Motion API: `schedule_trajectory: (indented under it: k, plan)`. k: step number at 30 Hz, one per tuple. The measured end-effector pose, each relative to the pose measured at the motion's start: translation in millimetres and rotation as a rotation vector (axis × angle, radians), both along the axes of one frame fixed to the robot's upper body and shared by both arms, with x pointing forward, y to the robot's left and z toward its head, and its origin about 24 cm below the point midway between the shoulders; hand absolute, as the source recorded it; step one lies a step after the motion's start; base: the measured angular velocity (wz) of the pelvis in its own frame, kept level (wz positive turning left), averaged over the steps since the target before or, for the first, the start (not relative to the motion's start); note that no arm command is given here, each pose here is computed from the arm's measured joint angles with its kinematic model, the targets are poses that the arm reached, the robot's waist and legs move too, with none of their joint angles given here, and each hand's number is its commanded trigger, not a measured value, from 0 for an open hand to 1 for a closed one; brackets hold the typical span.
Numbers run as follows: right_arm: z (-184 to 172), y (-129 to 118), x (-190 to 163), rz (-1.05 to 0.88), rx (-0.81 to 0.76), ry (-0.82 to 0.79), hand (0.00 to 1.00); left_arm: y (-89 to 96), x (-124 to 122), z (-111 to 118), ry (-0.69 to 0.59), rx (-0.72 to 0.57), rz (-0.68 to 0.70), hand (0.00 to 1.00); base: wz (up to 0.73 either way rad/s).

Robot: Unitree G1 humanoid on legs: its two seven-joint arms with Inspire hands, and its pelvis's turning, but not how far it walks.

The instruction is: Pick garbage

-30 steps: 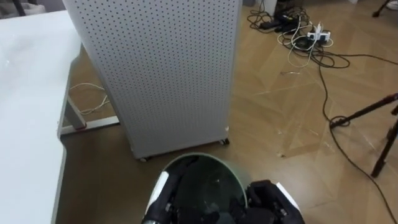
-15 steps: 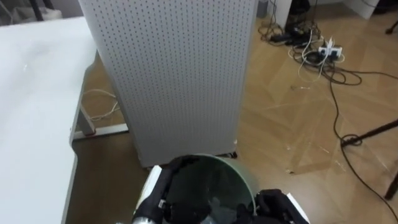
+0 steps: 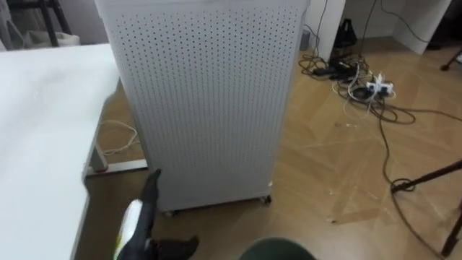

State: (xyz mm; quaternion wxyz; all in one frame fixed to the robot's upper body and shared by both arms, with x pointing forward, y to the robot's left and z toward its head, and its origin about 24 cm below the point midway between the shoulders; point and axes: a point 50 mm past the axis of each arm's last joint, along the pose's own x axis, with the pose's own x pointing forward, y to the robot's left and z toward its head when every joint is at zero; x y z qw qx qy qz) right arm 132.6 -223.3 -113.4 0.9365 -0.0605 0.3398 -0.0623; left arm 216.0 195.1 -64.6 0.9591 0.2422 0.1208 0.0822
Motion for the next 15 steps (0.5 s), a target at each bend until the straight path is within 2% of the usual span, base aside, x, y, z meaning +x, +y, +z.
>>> schedule_trajectory:
  k: [2, 5, 9, 15]
  plan:
    - [-6.2, -11.4, -9.4, -0.06, -0.027, 0.049, 1.0, 1.7, -6.9, -8.5, 0.041, 0.012, 0.004, 0.0, 0.36]
    - [-12.7, -21.9, -20.9, -0.089, -0.05, 0.113, 1.0, 17.0, -29.5, -27.9, 0.152, 0.053, 0.06, 0.0, 0.07]
    - [-15.2, -18.8, -22.8, -0.079, -0.015, 0.13, 1.0, 30.4, -56.0, -46.1, 0.286, 0.085, 0.106, 0.0, 0.03]
    - [-19.8, -11.5, -27.0, -0.052, 0.031, 0.155, 1.0, 31.2, -80.2, -62.6, 0.42, 0.078, 0.095, 0.0, -0.04]
